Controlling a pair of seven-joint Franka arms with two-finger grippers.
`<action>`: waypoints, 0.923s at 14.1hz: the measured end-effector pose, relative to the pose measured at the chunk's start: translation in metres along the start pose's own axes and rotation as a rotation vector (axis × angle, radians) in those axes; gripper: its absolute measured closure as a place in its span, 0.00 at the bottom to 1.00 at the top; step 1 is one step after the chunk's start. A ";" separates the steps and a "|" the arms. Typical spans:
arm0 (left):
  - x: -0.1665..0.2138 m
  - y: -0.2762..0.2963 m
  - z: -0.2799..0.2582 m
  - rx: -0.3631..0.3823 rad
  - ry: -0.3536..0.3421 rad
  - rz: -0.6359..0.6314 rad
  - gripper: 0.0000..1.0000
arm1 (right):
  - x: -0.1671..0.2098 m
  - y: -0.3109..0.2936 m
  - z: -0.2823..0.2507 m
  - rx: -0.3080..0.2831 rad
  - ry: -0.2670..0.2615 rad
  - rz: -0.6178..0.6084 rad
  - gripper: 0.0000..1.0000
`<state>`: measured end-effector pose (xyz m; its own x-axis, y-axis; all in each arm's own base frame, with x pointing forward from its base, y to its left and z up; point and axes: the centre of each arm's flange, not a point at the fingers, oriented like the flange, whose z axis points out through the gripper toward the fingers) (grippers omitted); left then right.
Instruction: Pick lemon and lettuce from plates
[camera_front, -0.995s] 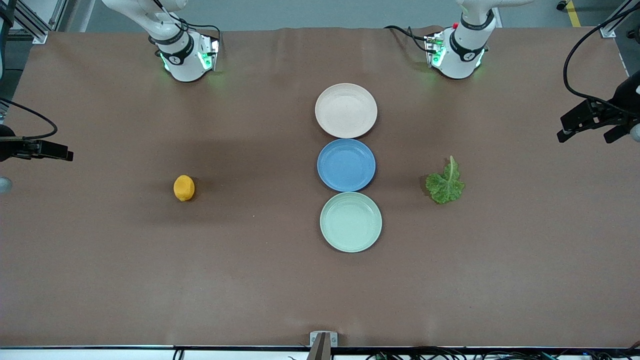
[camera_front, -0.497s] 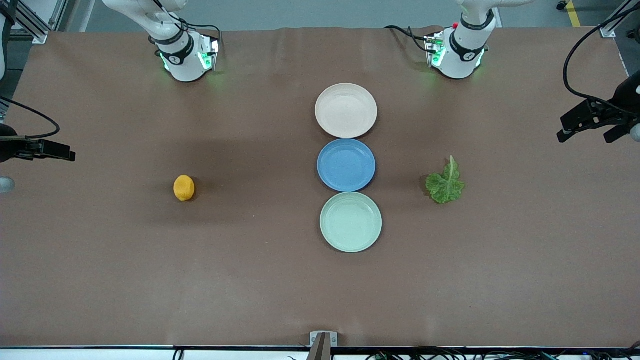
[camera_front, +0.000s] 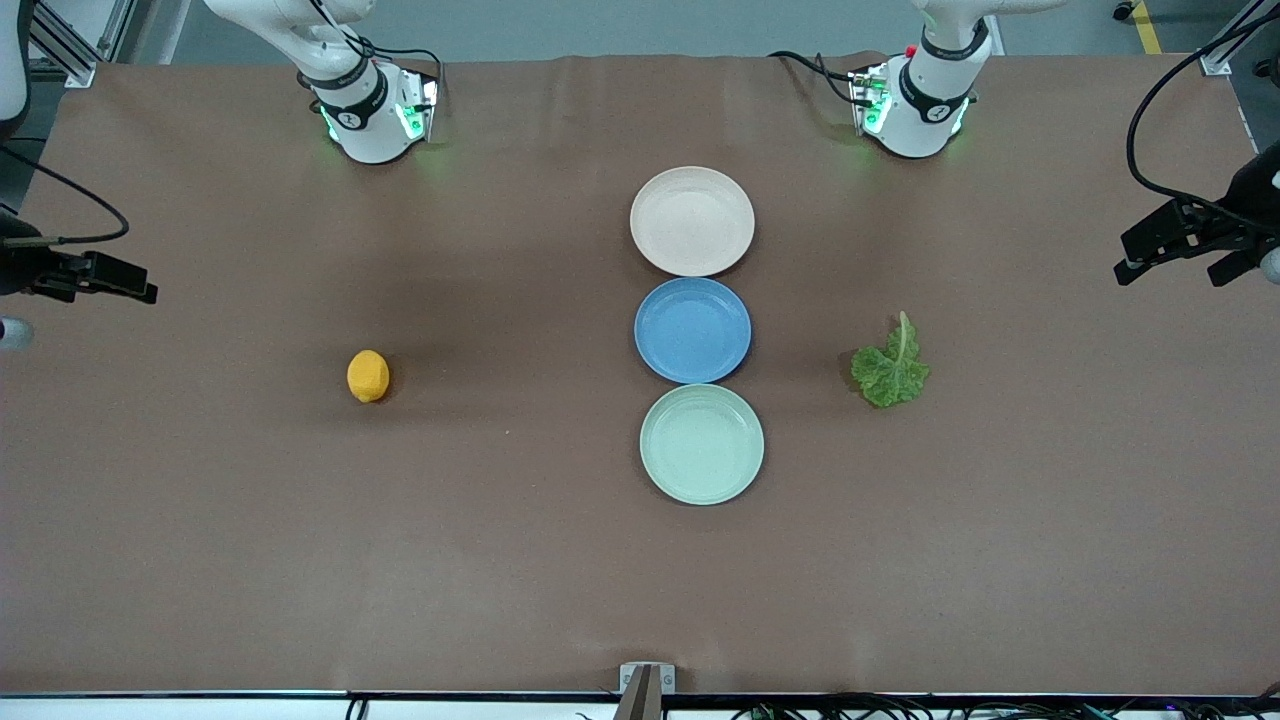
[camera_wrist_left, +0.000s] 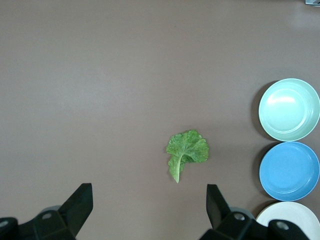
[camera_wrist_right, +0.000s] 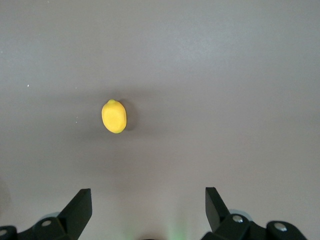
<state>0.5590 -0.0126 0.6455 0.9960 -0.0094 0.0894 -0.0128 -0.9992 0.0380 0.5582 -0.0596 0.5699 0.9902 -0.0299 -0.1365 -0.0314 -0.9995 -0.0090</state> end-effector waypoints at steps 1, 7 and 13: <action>0.000 0.000 0.000 0.000 0.000 0.000 0.00 | -0.007 -0.002 -0.001 0.001 0.005 -0.004 0.00; 0.000 0.000 0.000 0.000 0.000 0.000 0.00 | -0.022 -0.007 -0.011 0.003 0.036 -0.015 0.00; 0.000 0.000 0.000 0.000 0.000 0.000 0.00 | -0.033 -0.019 -0.016 0.002 0.060 -0.036 0.00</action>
<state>0.5590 -0.0127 0.6455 0.9960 -0.0096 0.0891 -0.0130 -0.9992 0.0380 0.5283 -0.0403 0.5905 0.9971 0.0057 -0.0762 0.0045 -0.9999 -0.0150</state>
